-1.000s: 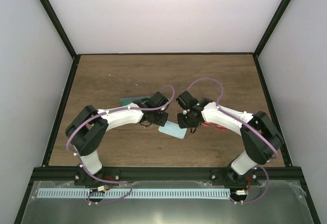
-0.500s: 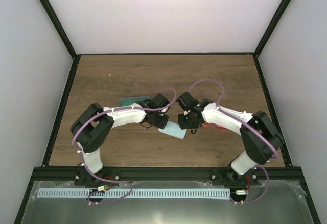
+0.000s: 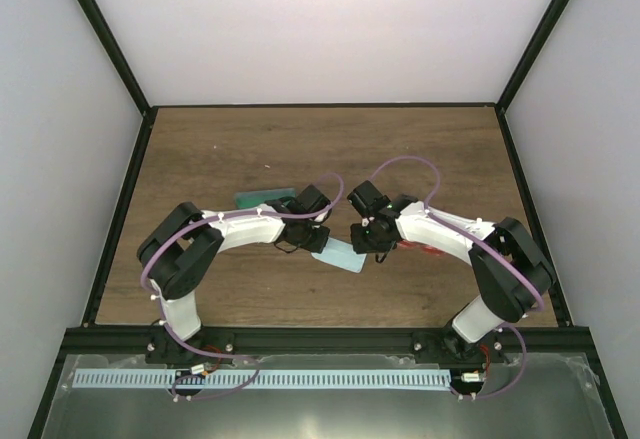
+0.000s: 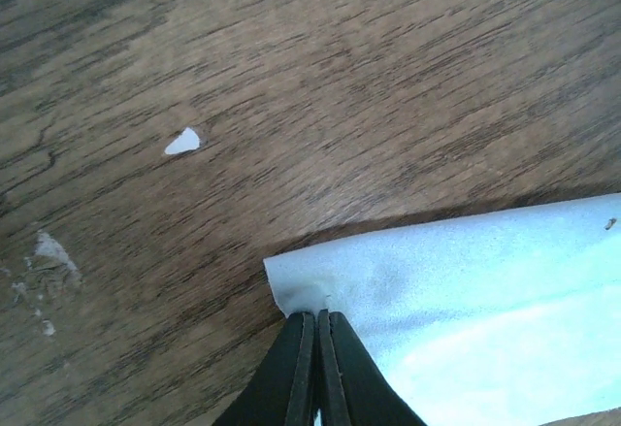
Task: Organize the sunglasses
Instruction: Pick up the glasses cleaning cloth from the center of the board, then place the glasses cleaning cloth in the sunglasses case.
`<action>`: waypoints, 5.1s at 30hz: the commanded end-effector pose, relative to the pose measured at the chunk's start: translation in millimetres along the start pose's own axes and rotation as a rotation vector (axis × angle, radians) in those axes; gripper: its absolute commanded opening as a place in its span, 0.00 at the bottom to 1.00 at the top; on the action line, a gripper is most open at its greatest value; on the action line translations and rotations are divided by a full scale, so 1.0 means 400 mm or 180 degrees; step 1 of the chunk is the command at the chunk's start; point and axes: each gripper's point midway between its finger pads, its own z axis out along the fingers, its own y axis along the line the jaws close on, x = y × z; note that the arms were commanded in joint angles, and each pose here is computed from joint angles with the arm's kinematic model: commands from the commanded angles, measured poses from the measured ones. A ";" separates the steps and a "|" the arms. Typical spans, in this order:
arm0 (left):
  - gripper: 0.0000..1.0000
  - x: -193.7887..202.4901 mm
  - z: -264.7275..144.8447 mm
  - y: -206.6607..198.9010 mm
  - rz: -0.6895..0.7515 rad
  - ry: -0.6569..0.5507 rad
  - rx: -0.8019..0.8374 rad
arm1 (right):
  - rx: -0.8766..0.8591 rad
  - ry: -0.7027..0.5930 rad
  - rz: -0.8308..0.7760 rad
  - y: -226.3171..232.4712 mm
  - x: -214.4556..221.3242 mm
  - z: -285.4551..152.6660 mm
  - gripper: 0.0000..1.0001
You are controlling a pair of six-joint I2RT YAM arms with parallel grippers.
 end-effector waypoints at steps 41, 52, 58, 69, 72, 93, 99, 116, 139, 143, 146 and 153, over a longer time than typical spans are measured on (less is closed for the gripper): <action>0.04 0.000 -0.027 0.010 -0.0345 0.0066 -0.0137 | -0.0144 0.0071 -0.0060 0.036 -0.055 0.012 0.01; 0.04 -0.036 -0.085 0.027 -0.0405 -0.0101 -0.0225 | -0.0292 -0.0060 -0.0218 0.101 -0.141 -0.024 0.01; 0.04 -0.046 -0.133 0.070 -0.0492 -0.0198 -0.0375 | -0.0372 -0.0109 -0.0324 0.136 -0.187 -0.034 0.01; 0.04 -0.056 -0.177 0.132 -0.0629 -0.0277 -0.0536 | -0.0670 -0.0116 -0.0507 0.215 -0.246 -0.048 0.01; 0.04 -0.055 -0.187 0.159 -0.0647 -0.0266 -0.0611 | -0.0717 -0.0102 -0.0562 0.234 -0.257 -0.042 0.01; 0.04 -0.052 -0.245 0.326 -0.0815 -0.0227 -0.0827 | -0.1089 0.0053 -0.0770 0.389 -0.317 -0.002 0.01; 0.04 -0.047 -0.257 0.354 -0.0840 -0.0198 -0.0839 | -0.1160 0.0084 -0.0794 0.424 -0.332 0.006 0.01; 0.04 -0.004 -0.253 0.434 -0.0871 -0.0038 -0.0908 | -0.1281 0.0237 -0.0747 0.477 -0.319 0.053 0.01; 0.04 -0.014 -0.197 0.468 -0.0859 0.0041 -0.0796 | -0.1016 0.0265 -0.0711 0.455 -0.331 0.121 0.01; 0.04 -0.012 -0.191 0.472 -0.0862 0.0058 -0.0811 | -0.0983 0.0259 -0.0716 0.450 -0.331 0.123 0.01; 0.04 -0.010 -0.189 0.481 -0.0879 0.0069 -0.0858 | -0.0991 0.0266 -0.0714 0.451 -0.329 0.122 0.01; 0.14 -0.006 -0.197 0.509 -0.0922 0.0053 -0.1076 | -0.1023 0.0183 -0.0740 0.458 -0.341 0.098 0.10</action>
